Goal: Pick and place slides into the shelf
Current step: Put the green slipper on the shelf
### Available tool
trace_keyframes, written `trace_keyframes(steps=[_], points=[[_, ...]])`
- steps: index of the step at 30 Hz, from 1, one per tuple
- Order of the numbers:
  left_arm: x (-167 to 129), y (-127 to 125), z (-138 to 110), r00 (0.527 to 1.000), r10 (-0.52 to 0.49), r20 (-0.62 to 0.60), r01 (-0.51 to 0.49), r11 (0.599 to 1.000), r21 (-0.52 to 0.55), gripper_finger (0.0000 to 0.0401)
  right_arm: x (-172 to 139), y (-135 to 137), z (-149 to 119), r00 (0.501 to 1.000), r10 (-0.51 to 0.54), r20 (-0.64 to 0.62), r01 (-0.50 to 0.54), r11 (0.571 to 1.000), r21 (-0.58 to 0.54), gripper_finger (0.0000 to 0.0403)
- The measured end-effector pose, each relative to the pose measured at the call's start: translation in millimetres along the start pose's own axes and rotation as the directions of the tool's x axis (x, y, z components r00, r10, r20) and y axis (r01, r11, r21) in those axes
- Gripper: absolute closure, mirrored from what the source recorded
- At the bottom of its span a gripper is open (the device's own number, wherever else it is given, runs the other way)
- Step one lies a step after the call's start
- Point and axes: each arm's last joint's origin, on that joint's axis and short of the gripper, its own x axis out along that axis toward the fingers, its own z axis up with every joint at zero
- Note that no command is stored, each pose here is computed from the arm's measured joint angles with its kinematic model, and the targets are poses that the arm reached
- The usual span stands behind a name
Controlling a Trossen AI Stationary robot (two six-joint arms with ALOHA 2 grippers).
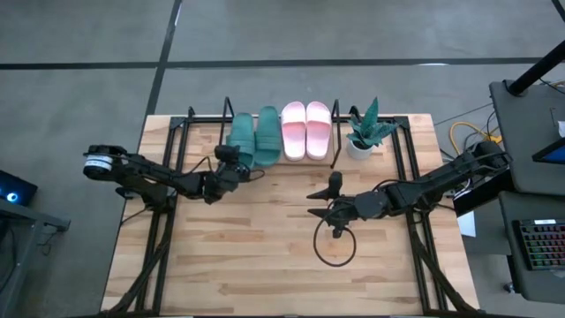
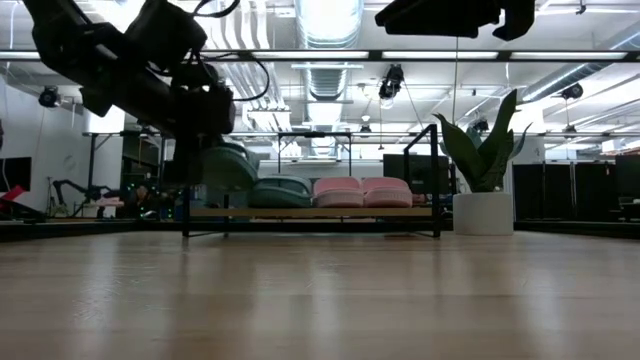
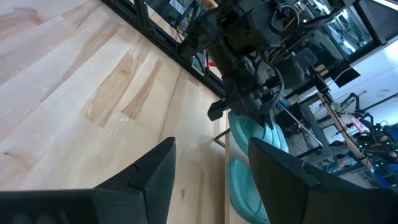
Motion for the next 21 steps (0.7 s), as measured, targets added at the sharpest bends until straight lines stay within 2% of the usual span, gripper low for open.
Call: trace_keyframes(steps=[6, 11, 14, 16, 21], points=[[4, -6, -8, 1.000, -0.010, -0.016, 0.011, 0.996, 0.086, 0.0401, 0, 0, 0, 1.000, 0.001, -0.002, -0.001, 1.000, -0.001, 0.0211], [4, -10, -11, 1.000, -0.023, -0.010, 0.024, 0.993, 0.117, 0.0401, 0, 0, 0, 1.000, 0.002, -0.003, -0.002, 1.000, -0.002, 0.0211], [5, -10, -12, 1.000, -0.022, -0.013, 0.024, 0.982, 0.188, 0.0401, 0, 1, -1, 1.000, 0.006, -0.008, -0.006, 1.000, 0.002, 0.0211], [5, -7, -10, 1.000, -0.009, -0.017, 0.013, 0.968, 0.249, 0.0401, 0, 1, -1, 1.000, 0.006, -0.008, -0.006, 1.000, 0.002, 0.0211], [5, 3, -5, 1.000, 0.016, -0.011, -0.012, 0.954, 0.298, 0.0401, 0, 1, -1, 1.000, 0.006, -0.008, -0.006, 1.000, 0.003, 0.0211]])
